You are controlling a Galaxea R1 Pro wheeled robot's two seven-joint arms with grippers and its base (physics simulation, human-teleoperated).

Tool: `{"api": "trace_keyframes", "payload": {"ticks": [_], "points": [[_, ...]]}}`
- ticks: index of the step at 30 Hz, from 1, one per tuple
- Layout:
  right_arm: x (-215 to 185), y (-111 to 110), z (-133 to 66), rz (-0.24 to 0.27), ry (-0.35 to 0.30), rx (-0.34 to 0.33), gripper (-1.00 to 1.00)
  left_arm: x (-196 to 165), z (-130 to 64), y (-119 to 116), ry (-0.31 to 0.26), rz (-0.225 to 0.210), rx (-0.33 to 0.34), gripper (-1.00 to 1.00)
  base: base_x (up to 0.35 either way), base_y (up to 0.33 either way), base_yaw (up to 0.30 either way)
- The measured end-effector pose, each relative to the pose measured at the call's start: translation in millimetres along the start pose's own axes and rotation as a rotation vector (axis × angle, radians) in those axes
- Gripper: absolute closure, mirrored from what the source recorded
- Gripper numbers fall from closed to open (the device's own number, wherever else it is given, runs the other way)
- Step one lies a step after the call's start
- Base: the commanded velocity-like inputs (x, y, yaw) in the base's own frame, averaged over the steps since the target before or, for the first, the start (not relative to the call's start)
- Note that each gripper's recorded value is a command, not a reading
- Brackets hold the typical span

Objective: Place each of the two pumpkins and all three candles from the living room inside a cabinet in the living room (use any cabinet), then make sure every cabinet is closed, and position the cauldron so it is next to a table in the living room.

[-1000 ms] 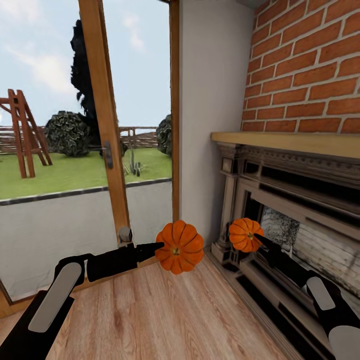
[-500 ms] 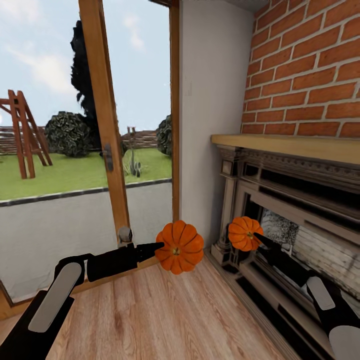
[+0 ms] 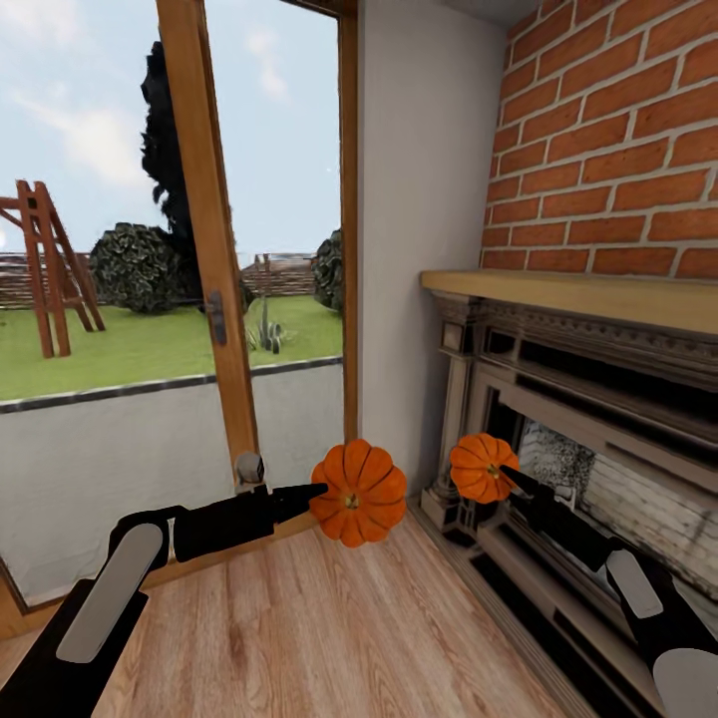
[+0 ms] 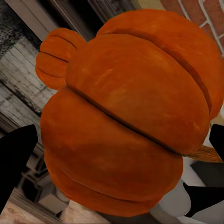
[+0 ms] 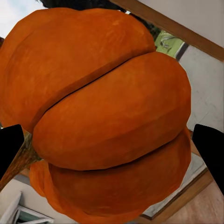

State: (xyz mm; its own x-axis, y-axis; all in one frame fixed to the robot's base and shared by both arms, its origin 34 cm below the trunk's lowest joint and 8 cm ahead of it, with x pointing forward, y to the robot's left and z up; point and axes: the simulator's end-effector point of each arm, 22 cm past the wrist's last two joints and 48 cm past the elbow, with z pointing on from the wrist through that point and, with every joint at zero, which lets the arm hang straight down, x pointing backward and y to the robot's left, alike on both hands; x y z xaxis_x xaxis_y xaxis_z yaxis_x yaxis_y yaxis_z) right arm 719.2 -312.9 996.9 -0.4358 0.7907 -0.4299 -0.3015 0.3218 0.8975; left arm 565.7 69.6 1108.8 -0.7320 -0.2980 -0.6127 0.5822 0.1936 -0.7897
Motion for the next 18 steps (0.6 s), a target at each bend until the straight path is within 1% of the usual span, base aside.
{"api": "trace_keyframes", "payload": {"ticks": [6, 18], "points": [[-4.1, 7.7, 0.3, 0.0, -0.002, 0.001, 1.0, -5.2, 0.2, -7.2, 0.0, 0.0, 0.0, 1.0, 0.0, 0.0, 0.0], [-6.5, 7.9, -0.5, 0.001, -0.01, -0.001, 1.0, -5.5, -0.2, -6.7, -0.001, 0.0, -0.002, 1.0, -0.007, 0.006, -0.003]]}}
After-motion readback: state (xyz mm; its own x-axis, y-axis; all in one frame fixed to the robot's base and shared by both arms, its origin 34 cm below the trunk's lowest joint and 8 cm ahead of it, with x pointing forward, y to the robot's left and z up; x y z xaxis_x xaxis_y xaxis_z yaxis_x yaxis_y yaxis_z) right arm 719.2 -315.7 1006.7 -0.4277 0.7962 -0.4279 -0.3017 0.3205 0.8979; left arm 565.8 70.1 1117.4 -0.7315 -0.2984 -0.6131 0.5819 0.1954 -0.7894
